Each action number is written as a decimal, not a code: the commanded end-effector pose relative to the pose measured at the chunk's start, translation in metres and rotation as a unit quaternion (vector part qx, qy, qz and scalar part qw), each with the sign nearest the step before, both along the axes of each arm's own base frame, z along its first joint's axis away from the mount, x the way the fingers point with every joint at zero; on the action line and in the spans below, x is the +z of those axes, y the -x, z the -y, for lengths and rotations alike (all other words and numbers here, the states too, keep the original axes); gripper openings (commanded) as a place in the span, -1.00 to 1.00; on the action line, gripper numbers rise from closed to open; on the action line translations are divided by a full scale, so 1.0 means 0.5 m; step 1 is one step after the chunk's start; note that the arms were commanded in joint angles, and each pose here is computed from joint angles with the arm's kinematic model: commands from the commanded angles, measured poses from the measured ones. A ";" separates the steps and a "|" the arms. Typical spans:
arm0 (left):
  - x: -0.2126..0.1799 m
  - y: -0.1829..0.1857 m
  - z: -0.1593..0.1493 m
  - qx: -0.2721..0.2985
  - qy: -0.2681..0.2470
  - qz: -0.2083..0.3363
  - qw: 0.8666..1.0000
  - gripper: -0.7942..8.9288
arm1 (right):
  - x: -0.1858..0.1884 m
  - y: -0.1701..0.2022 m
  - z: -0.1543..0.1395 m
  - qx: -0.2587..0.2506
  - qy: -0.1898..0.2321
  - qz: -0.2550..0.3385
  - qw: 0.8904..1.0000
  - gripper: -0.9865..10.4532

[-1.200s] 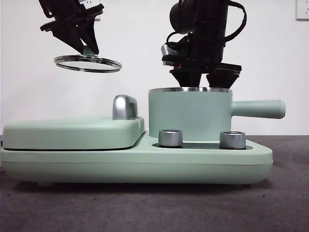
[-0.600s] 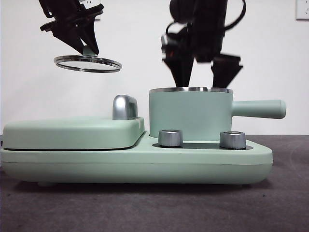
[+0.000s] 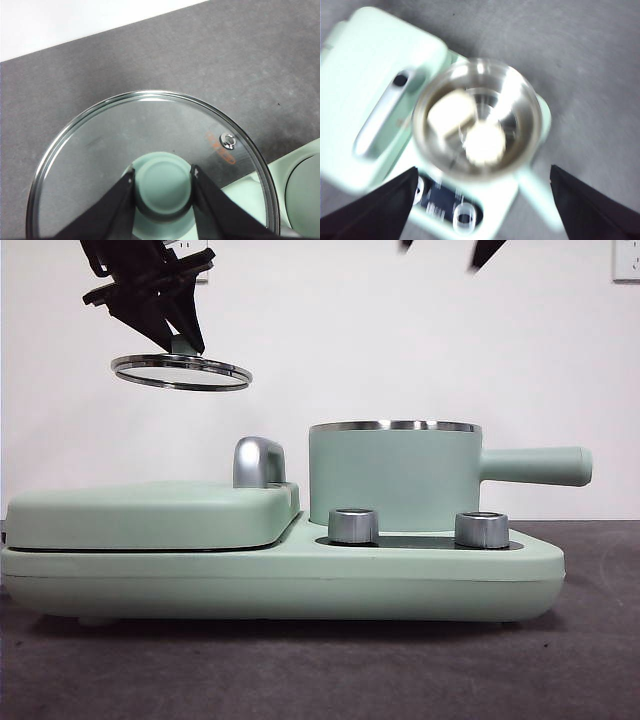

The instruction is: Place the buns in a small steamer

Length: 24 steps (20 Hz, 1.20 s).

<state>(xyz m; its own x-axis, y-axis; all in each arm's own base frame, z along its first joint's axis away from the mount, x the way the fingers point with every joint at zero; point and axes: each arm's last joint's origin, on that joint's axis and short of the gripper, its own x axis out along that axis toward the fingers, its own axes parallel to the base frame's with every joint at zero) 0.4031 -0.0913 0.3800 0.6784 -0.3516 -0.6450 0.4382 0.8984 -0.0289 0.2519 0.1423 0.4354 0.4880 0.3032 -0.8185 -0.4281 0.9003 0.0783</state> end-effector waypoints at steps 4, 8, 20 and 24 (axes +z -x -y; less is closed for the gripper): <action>0.028 0.013 0.043 -0.024 0.012 0.022 0.999 -0.80 | -0.013 0.202 0.108 -0.022 -0.005 -0.003 1.000 -0.09; 0.028 0.036 0.110 -0.050 0.031 0.009 0.998 -0.80 | -0.067 0.327 0.177 -0.020 -0.071 0.092 0.993 -0.09; 0.029 0.157 0.326 -0.198 0.035 0.007 0.979 -0.80 | -0.211 0.496 0.272 0.033 -0.180 0.192 0.964 -0.09; 0.024 0.180 0.363 -0.235 0.024 0.016 0.972 -0.80 | -0.211 0.495 0.272 0.030 -0.179 0.196 0.964 -0.09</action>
